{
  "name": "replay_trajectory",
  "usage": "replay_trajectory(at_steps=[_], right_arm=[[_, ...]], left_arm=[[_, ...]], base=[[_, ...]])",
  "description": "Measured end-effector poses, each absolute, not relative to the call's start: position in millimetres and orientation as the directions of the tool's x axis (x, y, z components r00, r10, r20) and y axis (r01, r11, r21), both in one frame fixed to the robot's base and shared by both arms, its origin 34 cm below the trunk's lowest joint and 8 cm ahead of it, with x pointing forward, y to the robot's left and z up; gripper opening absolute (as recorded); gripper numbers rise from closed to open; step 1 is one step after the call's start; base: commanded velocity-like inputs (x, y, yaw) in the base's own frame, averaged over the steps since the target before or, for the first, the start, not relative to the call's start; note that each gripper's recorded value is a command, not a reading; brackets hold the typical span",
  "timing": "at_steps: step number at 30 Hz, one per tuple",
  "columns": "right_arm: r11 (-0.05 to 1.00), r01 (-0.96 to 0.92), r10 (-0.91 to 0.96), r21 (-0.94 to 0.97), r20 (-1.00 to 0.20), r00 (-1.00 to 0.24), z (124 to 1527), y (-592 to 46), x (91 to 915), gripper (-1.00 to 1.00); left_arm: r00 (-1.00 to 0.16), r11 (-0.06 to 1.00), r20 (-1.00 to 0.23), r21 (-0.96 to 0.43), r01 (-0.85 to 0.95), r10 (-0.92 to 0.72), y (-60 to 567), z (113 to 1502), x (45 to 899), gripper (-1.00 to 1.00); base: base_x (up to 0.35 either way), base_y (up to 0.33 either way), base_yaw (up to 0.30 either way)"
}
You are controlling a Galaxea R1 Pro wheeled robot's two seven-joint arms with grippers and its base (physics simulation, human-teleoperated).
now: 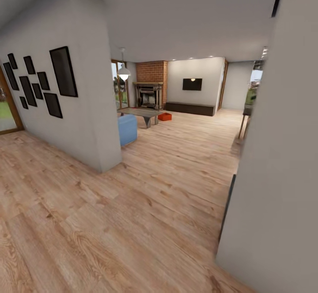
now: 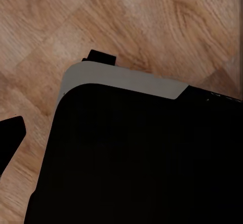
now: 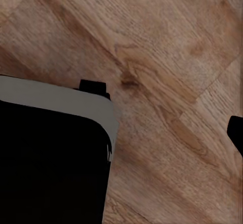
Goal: Move the two storage containers from the living room to the garage. In the garage, place one container on the floor and stack the other container on top of it (either order is fine).
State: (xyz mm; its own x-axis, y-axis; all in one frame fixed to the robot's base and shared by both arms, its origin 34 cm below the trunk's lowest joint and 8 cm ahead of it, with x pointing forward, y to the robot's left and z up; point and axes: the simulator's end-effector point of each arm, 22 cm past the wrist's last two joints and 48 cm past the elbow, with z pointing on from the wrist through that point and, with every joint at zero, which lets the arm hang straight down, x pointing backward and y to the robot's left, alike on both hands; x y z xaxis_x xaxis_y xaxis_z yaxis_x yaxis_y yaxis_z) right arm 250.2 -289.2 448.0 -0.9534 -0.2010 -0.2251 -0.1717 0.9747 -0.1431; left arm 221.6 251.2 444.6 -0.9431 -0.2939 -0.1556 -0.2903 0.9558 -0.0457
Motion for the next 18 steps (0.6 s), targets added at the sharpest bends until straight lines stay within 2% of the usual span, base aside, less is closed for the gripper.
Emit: replay_trajectory(at_steps=[5,13,18], right_arm=[[0.966,-0.212,-0.242,-0.147,-0.224,-0.944,448.0,-284.9,251.0,1.00],[0.957,-0.245,-0.274,-0.153,-0.221,-0.936,448.1,-284.3,251.5,1.00],[0.961,-0.229,-0.259,-0.154,-0.221,-0.940,448.1,-285.2,250.9,1.00]], left_arm=[[-0.943,0.956,-0.156,-0.046,-0.290,-0.294,251.1,444.7,222.1,1.00],[-0.942,0.955,-0.157,-0.047,-0.291,-0.295,250.4,444.8,222.8,1.00],[-0.943,0.956,-0.155,-0.046,-0.290,-0.293,250.1,444.6,221.5,1.00]], base=[[0.334,0.000,0.000],[0.334,0.000,0.191],[0.334,0.000,0.041]])
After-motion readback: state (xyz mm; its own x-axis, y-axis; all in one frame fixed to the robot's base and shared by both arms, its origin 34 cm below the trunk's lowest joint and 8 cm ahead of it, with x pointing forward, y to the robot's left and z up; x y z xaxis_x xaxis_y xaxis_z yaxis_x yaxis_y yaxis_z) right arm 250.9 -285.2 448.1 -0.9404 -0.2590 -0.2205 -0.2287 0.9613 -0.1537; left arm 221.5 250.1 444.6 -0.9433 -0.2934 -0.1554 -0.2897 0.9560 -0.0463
